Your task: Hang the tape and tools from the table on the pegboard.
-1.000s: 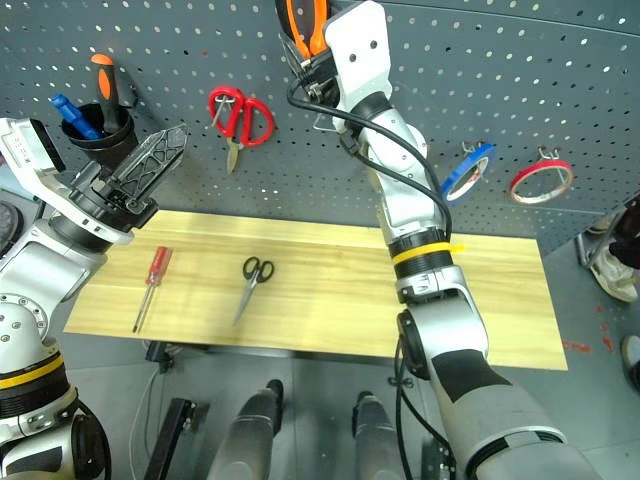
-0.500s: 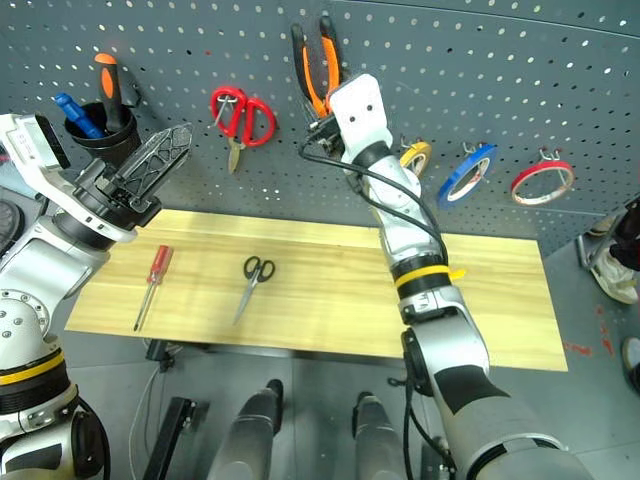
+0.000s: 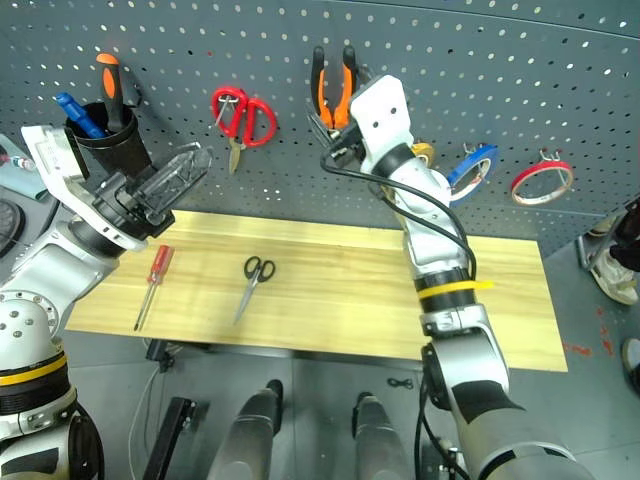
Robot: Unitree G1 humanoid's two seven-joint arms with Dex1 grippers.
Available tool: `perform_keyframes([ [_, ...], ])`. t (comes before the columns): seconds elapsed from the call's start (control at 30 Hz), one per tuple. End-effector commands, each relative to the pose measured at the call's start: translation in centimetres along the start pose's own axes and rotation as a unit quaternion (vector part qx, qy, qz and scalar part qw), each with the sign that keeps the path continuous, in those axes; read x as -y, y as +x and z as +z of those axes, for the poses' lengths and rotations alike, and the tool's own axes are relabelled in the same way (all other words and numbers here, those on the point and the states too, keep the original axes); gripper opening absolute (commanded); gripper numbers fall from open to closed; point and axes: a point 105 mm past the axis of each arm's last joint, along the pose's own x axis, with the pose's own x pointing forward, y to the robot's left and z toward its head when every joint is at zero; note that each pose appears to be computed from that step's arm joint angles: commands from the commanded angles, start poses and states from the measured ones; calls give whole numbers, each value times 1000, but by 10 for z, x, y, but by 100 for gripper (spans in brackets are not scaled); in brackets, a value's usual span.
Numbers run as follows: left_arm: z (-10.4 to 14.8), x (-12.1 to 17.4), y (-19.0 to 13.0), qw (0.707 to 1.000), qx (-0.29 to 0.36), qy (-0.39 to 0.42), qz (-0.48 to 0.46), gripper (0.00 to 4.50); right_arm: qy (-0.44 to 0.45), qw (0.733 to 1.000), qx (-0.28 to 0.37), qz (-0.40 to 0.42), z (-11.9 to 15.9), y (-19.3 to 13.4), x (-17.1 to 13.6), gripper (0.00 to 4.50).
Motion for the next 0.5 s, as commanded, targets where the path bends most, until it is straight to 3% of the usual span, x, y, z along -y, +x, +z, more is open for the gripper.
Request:
perform_keyframes([
  [0.03,-15,-4,-5,998,-52,40,15,450,23,999,4,46,21,-13,2,449],
  [0.23,-59,-45,-19,971,-168,120,120,450,68,986,-53,143,24,-47,-9,449],
  [0.4,-102,-63,-24,946,-224,137,189,450,152,937,-110,296,19,-90,-65,449],
  [0.5,-130,-74,-27,925,-260,145,236,450,183,916,-121,336,16,-108,-88,449],
])
